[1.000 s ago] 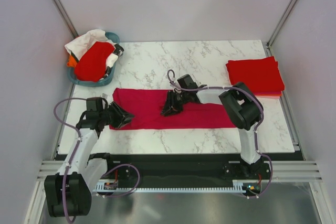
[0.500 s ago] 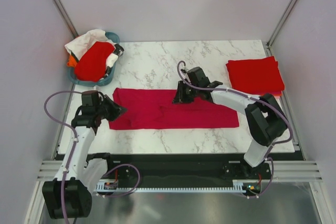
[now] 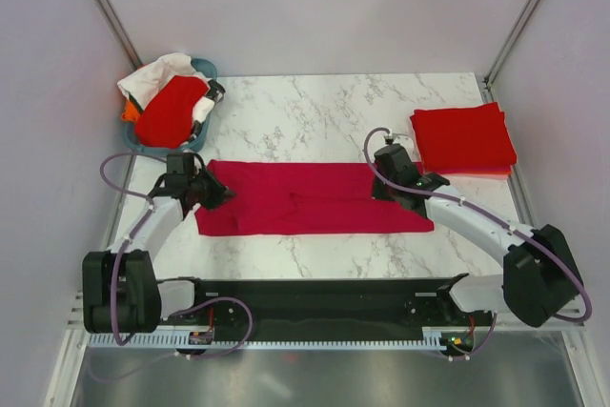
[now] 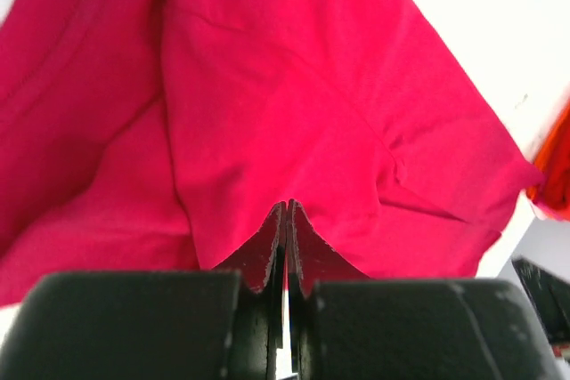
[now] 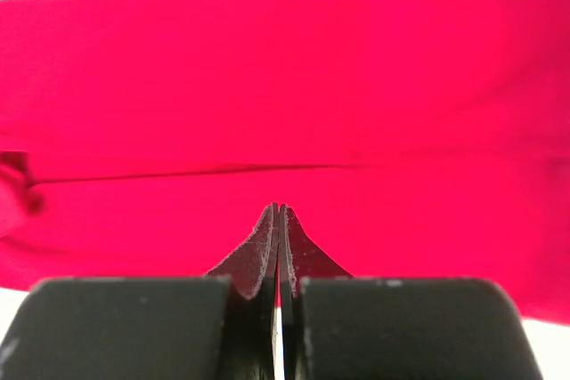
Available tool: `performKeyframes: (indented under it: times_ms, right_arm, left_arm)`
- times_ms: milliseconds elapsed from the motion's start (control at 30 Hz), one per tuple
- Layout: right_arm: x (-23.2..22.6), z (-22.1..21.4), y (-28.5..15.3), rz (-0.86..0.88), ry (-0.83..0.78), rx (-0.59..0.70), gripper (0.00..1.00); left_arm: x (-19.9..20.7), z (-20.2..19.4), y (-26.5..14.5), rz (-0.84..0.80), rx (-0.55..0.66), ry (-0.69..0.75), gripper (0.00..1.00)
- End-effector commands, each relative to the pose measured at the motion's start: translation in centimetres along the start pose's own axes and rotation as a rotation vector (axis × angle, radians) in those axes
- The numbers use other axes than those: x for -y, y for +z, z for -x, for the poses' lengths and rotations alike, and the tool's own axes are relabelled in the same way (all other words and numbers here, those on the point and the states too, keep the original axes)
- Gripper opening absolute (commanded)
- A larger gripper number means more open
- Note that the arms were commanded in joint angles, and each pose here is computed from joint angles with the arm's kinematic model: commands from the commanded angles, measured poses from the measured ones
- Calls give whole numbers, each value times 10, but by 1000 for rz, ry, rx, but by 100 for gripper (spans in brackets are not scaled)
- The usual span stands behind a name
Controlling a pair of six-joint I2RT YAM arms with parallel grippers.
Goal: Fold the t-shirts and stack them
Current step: Fold the tshirt
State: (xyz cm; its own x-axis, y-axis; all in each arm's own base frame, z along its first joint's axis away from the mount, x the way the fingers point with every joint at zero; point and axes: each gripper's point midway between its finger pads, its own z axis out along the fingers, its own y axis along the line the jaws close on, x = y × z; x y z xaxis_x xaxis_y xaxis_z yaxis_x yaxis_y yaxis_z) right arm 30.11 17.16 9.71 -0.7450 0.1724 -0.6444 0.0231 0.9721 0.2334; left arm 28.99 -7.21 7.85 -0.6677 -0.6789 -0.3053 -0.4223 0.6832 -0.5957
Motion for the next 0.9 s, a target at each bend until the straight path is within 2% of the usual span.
performKeyframes:
  times_ms: [0,133,200,267,300,467,567,867]
  right_arm:
    - [34,-2,-10,-117,46,40,0]
    - [43,-18,-6,-124,15,-12,0]
    - [54,-26,-1,-151,16,-38,3]
    - [62,-36,4,-164,20,-78,0]
    - [67,-41,5,-183,34,-89,0]
    - [74,-56,8,-204,43,-127,0]
    - [72,-63,10,-192,50,-149,0]
    - [75,-99,23,-183,61,-261,0]
  left_arm:
    - [16,34,11,-14,108,-2,2]
    - [18,37,22,-6,79,-36,2]
    - [18,37,30,-6,58,-40,2]
    - [20,41,34,0,53,-32,2]
    - [21,31,43,14,24,-2,2]
    - [26,31,62,57,10,50,2]
    - [22,32,77,152,25,105,2]
    - [11,25,117,344,-51,211,2]
